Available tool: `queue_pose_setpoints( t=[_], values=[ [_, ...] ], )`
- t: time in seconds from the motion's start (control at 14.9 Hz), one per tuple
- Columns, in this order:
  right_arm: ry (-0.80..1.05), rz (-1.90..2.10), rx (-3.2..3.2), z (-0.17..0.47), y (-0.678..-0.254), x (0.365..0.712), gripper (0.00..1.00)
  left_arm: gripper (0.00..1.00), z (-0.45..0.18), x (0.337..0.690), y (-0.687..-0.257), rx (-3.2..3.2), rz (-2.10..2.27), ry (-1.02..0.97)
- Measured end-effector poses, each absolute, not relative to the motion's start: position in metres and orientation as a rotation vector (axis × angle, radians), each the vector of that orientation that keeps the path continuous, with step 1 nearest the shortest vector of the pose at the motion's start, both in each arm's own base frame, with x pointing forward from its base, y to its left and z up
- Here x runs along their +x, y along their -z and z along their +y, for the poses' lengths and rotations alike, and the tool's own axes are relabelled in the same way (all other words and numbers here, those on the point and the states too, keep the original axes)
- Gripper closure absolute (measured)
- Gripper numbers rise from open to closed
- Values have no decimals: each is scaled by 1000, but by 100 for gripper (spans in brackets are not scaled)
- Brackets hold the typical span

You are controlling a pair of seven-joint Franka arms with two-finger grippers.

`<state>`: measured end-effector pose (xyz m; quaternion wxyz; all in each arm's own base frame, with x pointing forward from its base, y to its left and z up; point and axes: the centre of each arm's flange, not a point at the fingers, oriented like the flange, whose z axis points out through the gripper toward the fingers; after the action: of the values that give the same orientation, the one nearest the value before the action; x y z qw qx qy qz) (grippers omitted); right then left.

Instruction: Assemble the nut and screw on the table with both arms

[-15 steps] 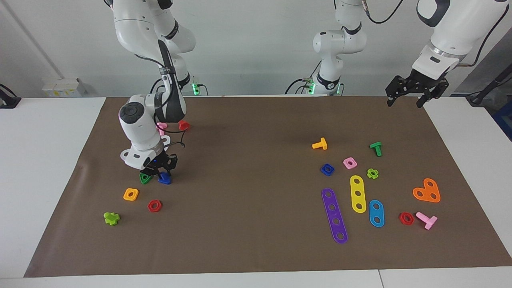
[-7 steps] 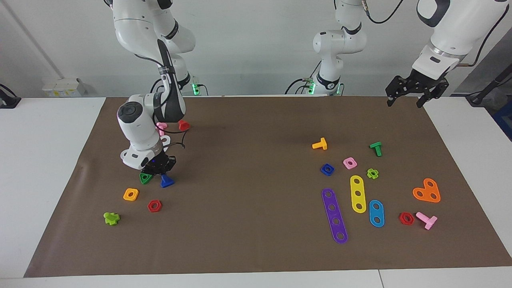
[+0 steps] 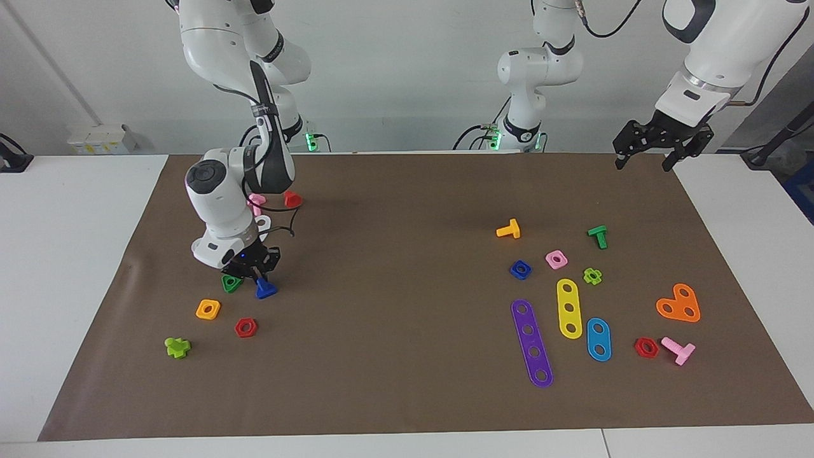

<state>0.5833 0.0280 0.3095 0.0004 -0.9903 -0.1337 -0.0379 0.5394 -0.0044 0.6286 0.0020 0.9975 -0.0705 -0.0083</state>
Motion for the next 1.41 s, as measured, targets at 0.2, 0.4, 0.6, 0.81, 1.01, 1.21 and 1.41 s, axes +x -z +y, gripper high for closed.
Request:
queue_pose_setpoints(
  t=[0.2,0.4,0.6,0.81,1.01,1.21,1.41],
  values=[
    [145,-408,-3105,30,-314,587,21,0,-4,539,-629,3130,-221,26],
    [200,-397,-3105,32,-318,591,30,0,-4,539,-629,3130,-221,26],
    [200,-395,-3105,32,-315,592,40,0,-4,539,-629,3130,-221,26],
    [184,-395,-3105,32,-307,591,42,0,-4,539,-629,3130,-221,26],
    [175,-395,-3105,32,-303,591,48,0,-4,539,-629,3130,-221,26],
    [175,-394,-3105,32,-303,592,81,0,-4,539,-629,3130,-221,26],
    [175,-394,-3105,32,-303,592,81,0,-4,539,-629,3130,-221,26]
  ],
)
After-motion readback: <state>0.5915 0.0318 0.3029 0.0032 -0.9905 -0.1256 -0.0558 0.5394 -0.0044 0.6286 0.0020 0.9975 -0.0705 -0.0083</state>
